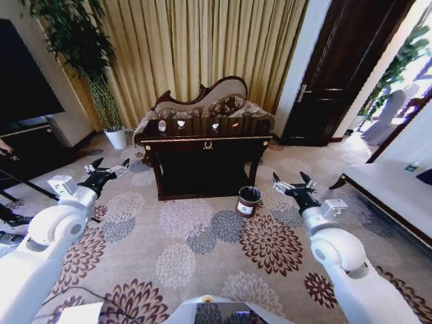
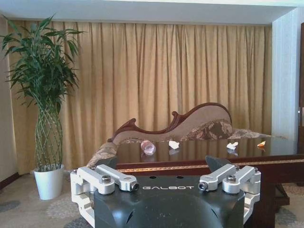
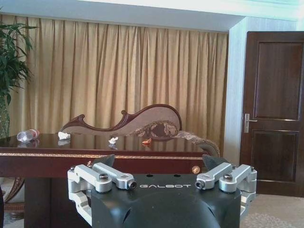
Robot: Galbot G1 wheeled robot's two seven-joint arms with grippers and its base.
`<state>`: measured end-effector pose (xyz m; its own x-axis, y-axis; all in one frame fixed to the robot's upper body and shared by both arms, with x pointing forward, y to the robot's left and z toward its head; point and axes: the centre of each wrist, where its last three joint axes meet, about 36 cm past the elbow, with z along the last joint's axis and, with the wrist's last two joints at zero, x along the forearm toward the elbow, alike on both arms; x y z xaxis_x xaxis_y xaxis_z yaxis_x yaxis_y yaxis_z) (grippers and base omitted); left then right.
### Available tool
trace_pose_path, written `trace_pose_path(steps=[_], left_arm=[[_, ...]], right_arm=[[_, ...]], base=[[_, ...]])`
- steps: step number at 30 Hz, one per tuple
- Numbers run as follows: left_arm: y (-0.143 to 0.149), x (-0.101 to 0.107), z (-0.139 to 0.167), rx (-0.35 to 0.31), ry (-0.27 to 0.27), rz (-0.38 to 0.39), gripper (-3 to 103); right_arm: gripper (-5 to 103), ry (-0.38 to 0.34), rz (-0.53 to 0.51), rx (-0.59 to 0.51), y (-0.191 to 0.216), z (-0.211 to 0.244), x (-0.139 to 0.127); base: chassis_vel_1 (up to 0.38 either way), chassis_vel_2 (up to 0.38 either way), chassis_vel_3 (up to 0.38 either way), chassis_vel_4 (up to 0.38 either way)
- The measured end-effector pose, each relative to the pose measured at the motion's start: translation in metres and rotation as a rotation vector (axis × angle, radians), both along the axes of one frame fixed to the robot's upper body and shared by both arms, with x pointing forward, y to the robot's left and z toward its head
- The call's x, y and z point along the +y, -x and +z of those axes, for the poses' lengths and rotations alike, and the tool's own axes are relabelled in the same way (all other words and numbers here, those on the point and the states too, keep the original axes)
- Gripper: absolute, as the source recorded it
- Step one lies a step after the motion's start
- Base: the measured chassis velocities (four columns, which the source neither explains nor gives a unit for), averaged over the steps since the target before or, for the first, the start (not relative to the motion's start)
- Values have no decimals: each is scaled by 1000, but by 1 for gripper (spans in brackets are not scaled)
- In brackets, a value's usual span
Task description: Move to the front of the table and place the trash on the table into the trash bin.
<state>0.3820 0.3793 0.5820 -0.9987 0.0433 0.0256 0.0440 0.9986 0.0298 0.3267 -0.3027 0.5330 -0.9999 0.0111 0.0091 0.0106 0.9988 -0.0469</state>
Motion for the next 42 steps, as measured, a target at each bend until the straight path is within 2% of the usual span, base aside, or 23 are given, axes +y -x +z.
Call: trace_pose_path(steps=[42], left_arm=[[0,0,0,0,0,0,100]], right_arm=[[100,0,0,0,0,0,0]], base=[[0,0,0,0]])
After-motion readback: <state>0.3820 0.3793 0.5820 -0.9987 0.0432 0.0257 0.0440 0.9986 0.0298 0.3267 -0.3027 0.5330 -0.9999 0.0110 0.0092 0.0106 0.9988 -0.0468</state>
